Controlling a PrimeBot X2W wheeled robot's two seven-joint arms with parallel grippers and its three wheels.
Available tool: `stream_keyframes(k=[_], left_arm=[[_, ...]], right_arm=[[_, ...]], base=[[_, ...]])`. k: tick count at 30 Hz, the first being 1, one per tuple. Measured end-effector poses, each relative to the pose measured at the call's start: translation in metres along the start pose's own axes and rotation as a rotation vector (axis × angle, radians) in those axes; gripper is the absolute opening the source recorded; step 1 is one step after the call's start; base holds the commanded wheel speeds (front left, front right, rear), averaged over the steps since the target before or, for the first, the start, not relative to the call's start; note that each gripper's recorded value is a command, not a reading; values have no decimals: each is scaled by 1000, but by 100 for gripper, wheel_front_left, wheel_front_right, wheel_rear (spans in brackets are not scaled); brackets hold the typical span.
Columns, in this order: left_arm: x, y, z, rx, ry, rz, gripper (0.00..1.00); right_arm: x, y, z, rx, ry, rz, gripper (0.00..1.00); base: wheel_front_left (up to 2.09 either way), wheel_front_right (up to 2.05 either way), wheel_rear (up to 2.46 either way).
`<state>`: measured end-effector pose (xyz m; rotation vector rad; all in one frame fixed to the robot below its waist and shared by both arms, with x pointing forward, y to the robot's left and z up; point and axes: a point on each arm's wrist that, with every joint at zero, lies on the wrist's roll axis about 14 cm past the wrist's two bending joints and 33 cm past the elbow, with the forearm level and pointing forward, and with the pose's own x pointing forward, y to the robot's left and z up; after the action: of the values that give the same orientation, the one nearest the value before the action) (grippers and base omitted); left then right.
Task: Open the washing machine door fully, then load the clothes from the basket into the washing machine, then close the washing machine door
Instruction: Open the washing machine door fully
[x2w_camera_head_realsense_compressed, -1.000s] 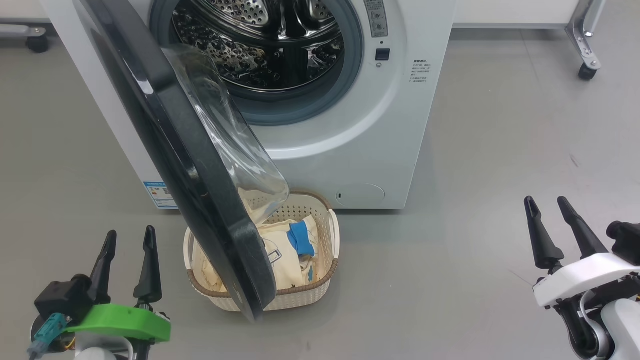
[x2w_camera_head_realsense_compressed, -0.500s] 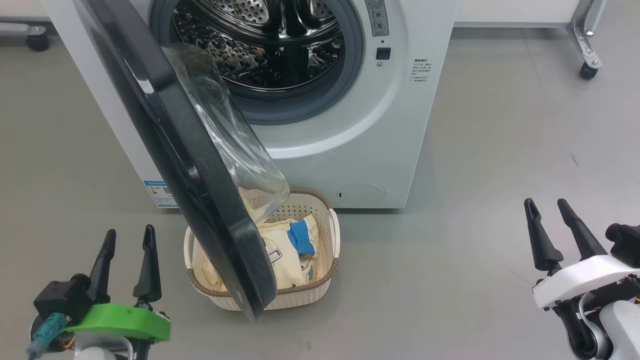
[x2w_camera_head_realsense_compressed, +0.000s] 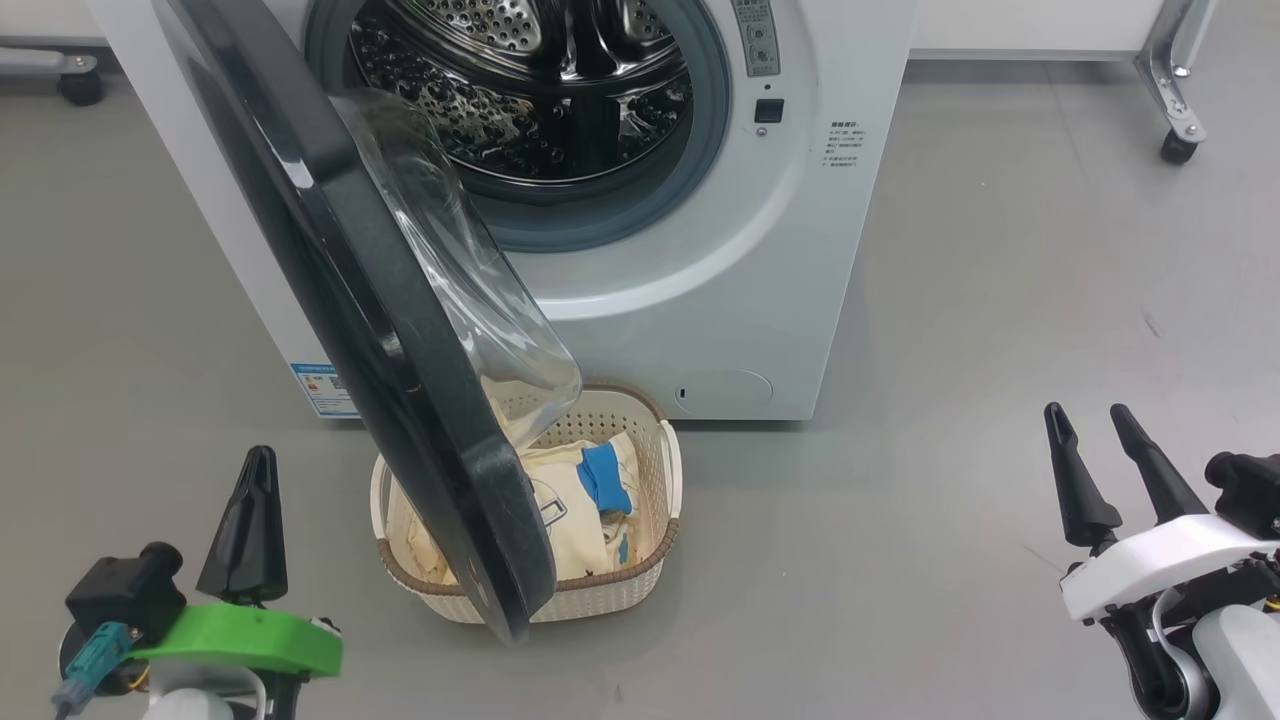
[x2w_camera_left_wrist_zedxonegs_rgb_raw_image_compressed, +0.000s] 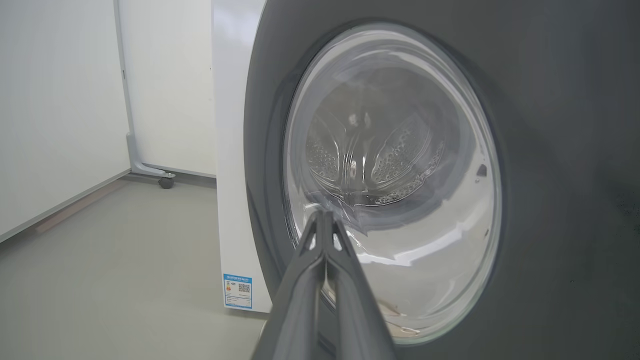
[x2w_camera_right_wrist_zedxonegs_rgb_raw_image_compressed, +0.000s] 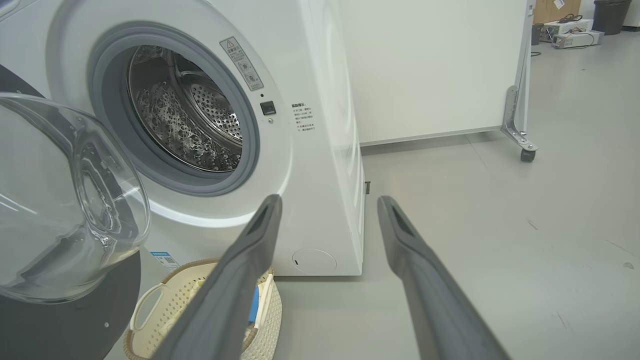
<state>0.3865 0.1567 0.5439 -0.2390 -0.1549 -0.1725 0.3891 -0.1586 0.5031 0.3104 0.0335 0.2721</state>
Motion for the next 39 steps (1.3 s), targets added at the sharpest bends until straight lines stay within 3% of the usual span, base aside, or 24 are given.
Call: stream_keyframes(k=[9, 15, 21, 32, 39], left_arm=[[12, -17, 46, 18, -144, -53, 0], [19, -39, 103, 62, -316, -123, 0], [13, -67, 128, 68, -398, -201, 0], [-5, -141, 136, 2, -439, -419, 0], [-20, -175, 104, -79, -322, -520, 0]], right_arm=[[1, 1, 0, -1, -1, 3, 100], [1, 3, 0, 0, -2, 9, 100], [1, 6, -1, 3, -2, 15, 100], [-1, 8, -3, 6, 1, 16, 100], [-3, 10, -6, 10, 8, 18, 100]], base=[[0, 0, 0], [0, 0, 0], [0, 0, 0], [0, 0, 0], [0, 0, 0]])
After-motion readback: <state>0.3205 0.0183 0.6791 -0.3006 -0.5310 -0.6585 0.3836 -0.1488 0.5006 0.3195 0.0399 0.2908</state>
